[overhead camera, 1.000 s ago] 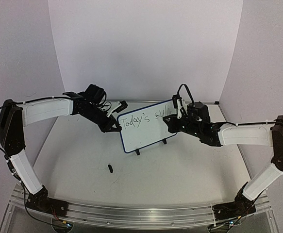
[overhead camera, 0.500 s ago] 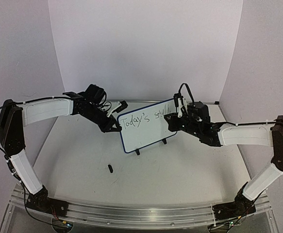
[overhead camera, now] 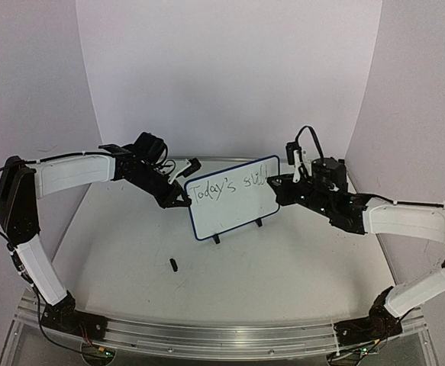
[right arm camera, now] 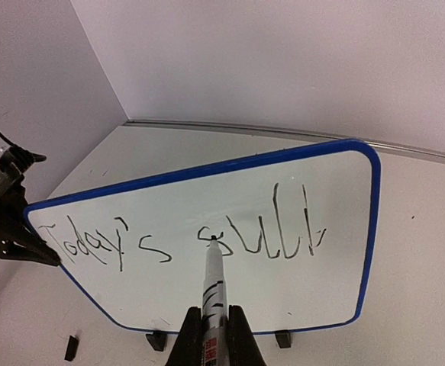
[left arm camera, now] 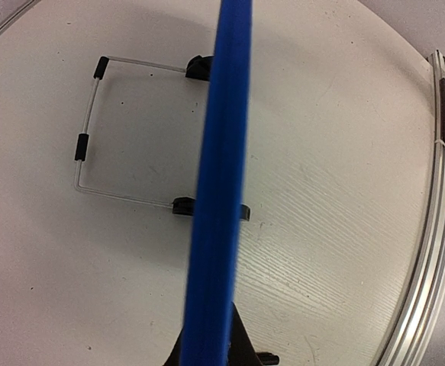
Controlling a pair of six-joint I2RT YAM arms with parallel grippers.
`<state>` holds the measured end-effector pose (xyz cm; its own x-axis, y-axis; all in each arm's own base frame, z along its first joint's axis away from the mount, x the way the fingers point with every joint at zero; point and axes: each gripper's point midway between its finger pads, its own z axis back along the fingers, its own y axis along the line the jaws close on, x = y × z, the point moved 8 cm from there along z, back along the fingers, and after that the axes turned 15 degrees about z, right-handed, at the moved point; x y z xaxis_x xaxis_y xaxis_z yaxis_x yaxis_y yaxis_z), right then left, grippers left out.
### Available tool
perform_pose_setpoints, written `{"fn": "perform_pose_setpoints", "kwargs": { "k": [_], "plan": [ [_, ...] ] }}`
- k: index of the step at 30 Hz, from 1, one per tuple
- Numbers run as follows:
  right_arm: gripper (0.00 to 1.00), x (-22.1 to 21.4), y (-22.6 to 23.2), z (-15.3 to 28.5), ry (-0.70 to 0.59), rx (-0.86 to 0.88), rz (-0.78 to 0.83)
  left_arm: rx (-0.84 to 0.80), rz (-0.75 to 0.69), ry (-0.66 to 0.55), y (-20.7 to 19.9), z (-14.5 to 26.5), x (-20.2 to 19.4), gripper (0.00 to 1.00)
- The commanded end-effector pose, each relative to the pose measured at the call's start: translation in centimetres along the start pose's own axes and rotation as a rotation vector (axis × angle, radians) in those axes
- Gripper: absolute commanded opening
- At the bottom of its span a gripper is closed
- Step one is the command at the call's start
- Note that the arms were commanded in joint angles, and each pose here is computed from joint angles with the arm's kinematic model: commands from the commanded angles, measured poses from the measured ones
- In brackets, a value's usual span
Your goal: Write a sentence on the whiteboard
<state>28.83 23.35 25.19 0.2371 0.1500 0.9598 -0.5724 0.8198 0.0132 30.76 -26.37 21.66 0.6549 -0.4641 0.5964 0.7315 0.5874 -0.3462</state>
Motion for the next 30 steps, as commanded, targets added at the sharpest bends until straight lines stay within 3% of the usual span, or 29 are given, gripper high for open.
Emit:
{"fn": "perform_pose_setpoints", "kwargs": {
  "k": [1,15,23,30],
  "plan": [
    [0.0,1.3,-0.2,3.7,-0.014,0.002,0.012,0.077,0.004,0.102,1.2,-1.4,-1.6,0.0],
    [0.0,1.6,0.8,7.3,-0.022,0.104,-0.008,0.067,0.007,0.104,1.0,-1.4,-1.5,0.0],
    [0.0,0.3,4.8,5.0,0.024,0.162,-0.003,0.078,0.003,0.111,1.0,-1.5,-1.7,0.0],
    [0.0,-1.1,8.4,2.1,-0.02,0.278,-0.017,0.081,-0.001,0.114,0.9,-1.6,-1.8,0.0]
  ]
}}
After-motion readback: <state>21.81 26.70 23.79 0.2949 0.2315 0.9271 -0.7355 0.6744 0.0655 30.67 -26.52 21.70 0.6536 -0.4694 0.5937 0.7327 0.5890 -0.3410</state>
